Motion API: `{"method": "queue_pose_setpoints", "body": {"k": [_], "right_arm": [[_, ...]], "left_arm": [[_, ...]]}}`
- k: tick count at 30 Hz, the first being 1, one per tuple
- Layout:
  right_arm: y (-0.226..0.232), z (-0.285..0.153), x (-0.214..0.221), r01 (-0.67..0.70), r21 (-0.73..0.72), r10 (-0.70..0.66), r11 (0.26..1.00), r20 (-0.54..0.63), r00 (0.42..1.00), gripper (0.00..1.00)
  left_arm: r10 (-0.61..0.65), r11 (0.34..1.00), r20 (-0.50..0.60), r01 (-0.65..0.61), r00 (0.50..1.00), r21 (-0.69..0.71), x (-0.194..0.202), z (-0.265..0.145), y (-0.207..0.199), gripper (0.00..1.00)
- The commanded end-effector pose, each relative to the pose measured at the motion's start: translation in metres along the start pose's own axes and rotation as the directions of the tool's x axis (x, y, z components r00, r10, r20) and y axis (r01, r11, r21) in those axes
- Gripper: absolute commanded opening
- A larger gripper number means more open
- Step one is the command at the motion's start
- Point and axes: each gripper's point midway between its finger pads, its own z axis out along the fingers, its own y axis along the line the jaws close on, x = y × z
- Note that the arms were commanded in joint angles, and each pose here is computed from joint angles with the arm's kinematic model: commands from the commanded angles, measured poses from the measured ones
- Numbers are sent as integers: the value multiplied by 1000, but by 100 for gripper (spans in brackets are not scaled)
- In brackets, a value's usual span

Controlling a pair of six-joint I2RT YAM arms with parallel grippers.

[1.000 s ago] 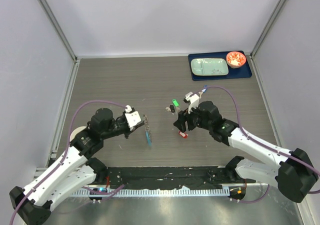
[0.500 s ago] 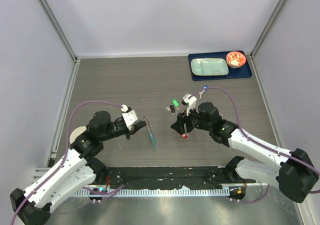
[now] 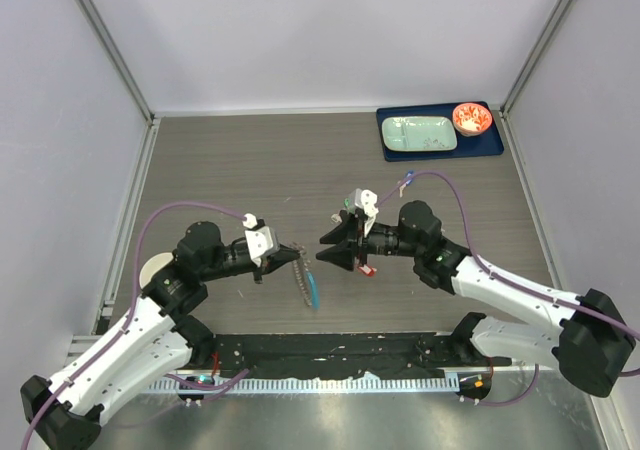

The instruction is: Put the keys on the keyring

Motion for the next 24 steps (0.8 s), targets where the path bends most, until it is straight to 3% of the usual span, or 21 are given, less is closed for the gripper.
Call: {"method": "queue_pose_setpoints", "body": {"k": [1, 24], "right_arm": [[19, 12, -34, 130, -110, -121, 985, 88, 989, 46], [28, 28, -30, 144, -189, -133, 971, 70, 989, 26]], "left_arm": [[68, 997, 99, -72, 993, 39, -28, 3, -4, 0], [61, 995, 121, -69, 991, 66, -33, 3, -8, 0]]}}
